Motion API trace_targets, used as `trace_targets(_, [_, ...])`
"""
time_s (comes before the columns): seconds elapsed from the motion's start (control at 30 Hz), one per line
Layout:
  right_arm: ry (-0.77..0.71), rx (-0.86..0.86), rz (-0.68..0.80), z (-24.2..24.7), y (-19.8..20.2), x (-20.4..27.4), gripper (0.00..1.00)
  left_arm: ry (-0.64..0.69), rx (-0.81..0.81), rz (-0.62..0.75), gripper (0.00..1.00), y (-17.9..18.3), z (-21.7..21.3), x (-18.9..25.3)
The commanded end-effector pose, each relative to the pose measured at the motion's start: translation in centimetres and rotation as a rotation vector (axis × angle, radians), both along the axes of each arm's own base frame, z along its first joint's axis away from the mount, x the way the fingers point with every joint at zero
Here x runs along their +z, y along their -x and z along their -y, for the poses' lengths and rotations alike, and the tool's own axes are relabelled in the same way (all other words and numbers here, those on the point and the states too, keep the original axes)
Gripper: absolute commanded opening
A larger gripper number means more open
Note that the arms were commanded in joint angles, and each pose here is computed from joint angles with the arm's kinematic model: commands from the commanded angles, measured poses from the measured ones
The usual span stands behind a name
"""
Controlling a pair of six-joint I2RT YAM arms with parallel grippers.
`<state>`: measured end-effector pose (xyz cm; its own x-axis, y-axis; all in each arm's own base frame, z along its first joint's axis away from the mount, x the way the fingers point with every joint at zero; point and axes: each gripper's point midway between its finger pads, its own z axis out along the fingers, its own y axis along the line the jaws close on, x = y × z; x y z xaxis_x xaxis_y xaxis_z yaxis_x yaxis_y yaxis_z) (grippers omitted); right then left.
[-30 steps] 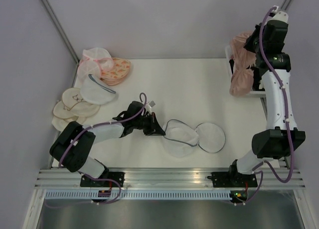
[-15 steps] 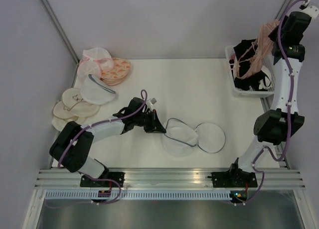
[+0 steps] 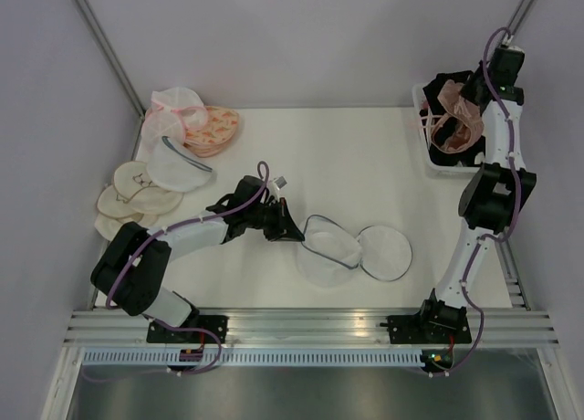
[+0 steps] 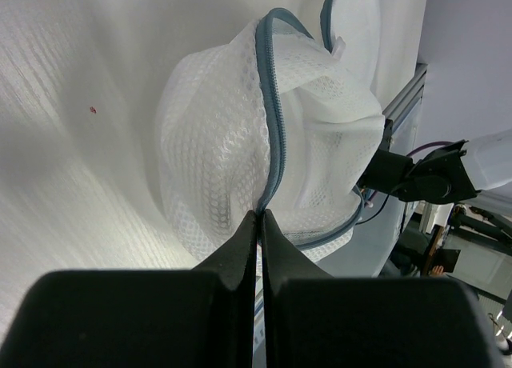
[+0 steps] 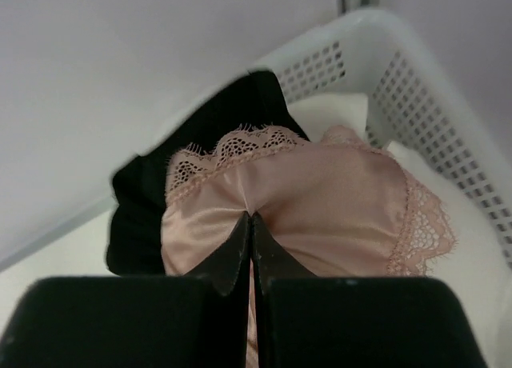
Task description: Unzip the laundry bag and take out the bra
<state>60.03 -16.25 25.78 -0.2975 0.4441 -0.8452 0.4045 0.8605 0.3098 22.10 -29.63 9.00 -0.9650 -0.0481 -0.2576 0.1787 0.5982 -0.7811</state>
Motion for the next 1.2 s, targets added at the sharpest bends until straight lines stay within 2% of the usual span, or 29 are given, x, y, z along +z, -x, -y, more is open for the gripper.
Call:
trace_targets(0.0, [-0.065, 0.105, -0.077, -2.8, -0.6, -3.5, 0.0, 0.023, -0.01, 0.044, 0.02, -0.9, 0.5, 1.1])
trace_targets(0.2, [-0.049, 0.104, -0.272, -5.2, 0.4, -9.9, 0.0, 0.032, -0.004, 0.046, 0.02, -0.8, 0.4, 1.0])
trace_targets(0.43, [-0.032, -0.082, -0.493, -4.0, 3.3, -17.9, 0.01, 0.045, -0.002, 0.04, 0.02, -0.5, 0.2, 0.8])
trace_targets(0.53, [-0.02, -0.127, -0.516, -3.1, 3.8, -18.8, 0.0, 0.047, -0.002, 0.042, 0.02, -0.5, 0.1, 0.8])
trace_targets(0.63, [0.007, -0.163, -0.481, -2.3, 3.8, -16.8, 0.0, 0.049, 0.0, 0.04, 0.02, -0.5, -0.1, 0.9])
trace_targets(0.73, [0.041, -0.163, -0.355, -1.9, 3.1, -11.6, 0.2, 0.056, 0.003, 0.051, 0.02, -0.7, -0.1, 1.2])
trace_targets(0.77, [0.057, -0.154, -0.247, -1.9, 2.5, -7.5, 0.38, 0.058, 0.005, 0.054, 0.02, -0.7, -0.2, 1.4])
trace_targets(0.83, [0.063, -0.127, -0.172, -2.4, 2.5, -4.4, 0.53, 0.062, 0.006, 0.06, 0.02, -0.9, -0.1, 1.6])
trace_targets(0.87, [0.084, -0.112, -0.098, -2.5, 2.7, -1.0, 0.66, 0.063, 0.008, 0.06, 0.02, -0.9, -0.2, 1.7])
trace_targets(0.9, [0.088, -0.091, -0.062, -2.9, 2.8, 0.7, 0.72, 0.066, 0.008, 0.065, 0.02, -0.9, -0.2, 1.9])
trace_targets(1.03, [0.12, -0.073, 0.051, -3.6, 4.9, 7.7, 0.89, 0.077, 0.019, 0.079, 0.02, -1.1, -0.3, 2.5])
trace_targets(1.17, [0.134, -0.044, 0.046, -5.0, 7.1, 9.9, 0.92, 0.081, 0.039, 0.105, 0.02, -1.2, -0.6, 3.1])
